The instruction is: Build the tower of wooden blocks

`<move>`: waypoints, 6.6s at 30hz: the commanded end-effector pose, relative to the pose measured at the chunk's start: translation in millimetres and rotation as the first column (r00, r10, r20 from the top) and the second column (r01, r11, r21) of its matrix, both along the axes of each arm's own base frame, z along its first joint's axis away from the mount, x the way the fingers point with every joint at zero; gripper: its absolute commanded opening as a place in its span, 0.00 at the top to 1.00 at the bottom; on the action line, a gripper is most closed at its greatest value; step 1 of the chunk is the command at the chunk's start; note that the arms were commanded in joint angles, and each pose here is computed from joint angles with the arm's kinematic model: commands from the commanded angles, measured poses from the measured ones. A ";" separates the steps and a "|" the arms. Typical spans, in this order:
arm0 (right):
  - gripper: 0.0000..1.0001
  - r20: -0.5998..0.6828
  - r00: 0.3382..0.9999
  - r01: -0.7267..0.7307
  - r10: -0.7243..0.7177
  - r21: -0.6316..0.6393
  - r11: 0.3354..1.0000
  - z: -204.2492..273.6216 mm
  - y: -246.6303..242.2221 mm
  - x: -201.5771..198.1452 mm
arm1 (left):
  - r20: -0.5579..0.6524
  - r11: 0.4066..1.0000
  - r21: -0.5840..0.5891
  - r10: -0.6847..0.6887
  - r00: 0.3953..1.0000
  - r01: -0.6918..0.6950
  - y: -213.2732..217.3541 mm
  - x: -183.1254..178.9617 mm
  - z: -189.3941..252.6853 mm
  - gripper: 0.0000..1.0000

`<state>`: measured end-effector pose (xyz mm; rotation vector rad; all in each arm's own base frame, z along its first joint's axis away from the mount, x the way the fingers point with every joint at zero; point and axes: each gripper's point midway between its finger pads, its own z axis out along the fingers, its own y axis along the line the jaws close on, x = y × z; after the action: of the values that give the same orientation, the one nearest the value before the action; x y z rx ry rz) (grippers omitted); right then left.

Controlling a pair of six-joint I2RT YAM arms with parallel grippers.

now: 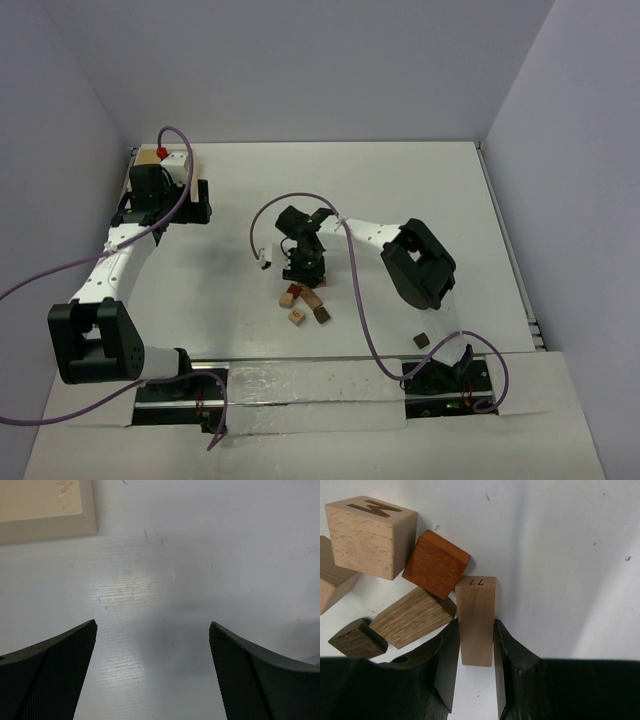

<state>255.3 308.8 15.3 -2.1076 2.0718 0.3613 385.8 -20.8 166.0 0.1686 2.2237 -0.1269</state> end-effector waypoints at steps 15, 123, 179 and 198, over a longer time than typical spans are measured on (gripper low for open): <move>1.00 0.099 0.990 0.095 -0.099 0.042 0.995 28.7 -12.2 36.5 | 0.210 0.997 -0.006 -0.068 0.975 0.071 -9.1 11.3 66.1 0.01; 0.41 0.033 0.921 0.369 -0.388 0.243 0.897 47.5 83.6 -34.0 | 0.107 0.988 -0.132 -0.065 0.992 0.079 -10.4 -17.6 64.4 0.01; 0.84 0.100 0.993 0.047 -0.070 0.217 0.975 119.3 -10.7 -23.1 | 0.120 0.970 -0.160 -0.168 0.978 0.186 -27.1 -15.6 61.6 0.01; 0.94 0.103 0.995 -0.023 0.010 0.126 0.992 89.2 -26.6 37.1 | 0.113 0.969 -0.163 -0.167 0.980 0.184 -27.4 -11.7 58.3 0.01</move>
<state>277.6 273.3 97.7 -2.0157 1.9914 0.3734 365.3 -44.3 211.6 0.2321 2.1478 -0.3937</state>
